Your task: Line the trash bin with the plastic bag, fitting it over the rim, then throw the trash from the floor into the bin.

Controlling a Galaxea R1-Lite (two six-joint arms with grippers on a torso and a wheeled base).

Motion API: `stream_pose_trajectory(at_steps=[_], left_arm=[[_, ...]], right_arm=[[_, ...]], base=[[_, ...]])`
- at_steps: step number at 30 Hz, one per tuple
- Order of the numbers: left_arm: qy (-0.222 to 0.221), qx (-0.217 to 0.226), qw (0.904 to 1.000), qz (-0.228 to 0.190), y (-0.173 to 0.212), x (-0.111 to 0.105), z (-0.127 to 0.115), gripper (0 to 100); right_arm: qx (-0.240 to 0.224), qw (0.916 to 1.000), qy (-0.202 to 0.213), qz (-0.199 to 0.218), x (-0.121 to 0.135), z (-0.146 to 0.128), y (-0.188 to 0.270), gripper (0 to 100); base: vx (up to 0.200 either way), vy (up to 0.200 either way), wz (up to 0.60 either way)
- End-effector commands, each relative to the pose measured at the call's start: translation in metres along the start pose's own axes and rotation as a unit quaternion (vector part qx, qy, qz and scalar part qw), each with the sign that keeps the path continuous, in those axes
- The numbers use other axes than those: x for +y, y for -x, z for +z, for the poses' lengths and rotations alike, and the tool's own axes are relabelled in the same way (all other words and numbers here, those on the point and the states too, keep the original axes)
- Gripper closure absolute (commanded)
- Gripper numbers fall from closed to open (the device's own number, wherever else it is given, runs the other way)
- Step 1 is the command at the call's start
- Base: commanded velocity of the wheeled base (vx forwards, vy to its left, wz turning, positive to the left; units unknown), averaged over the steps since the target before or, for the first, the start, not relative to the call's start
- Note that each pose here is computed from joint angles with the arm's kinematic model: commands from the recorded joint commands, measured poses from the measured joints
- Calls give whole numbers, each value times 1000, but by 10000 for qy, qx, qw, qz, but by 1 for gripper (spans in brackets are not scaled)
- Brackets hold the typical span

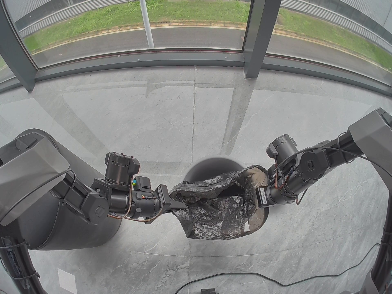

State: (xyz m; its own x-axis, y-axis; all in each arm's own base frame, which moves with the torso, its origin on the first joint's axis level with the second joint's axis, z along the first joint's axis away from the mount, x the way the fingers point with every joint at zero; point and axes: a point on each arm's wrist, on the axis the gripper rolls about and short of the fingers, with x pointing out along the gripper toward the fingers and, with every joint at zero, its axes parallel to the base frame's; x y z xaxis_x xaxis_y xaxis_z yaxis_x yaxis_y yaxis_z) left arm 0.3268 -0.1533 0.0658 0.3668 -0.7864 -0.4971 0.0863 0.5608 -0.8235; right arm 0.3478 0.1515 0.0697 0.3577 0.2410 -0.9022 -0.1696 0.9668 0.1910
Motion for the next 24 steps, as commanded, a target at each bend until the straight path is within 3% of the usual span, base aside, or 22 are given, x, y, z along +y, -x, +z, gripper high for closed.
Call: stream_pose_trajectory(at_steps=[1, 24], left_arm=[[57, -53, 9999, 74, -5, 11, 8, 100], [56, -471, 9987, 164, 15, 27, 32, 100]], right_arm=[[16, 10000, -14, -29, -2, 0, -8, 100], [-245, 9995, -183, -56, -12, 18, -6, 100]], base=[[0, 0, 0], [0, 0, 0]])
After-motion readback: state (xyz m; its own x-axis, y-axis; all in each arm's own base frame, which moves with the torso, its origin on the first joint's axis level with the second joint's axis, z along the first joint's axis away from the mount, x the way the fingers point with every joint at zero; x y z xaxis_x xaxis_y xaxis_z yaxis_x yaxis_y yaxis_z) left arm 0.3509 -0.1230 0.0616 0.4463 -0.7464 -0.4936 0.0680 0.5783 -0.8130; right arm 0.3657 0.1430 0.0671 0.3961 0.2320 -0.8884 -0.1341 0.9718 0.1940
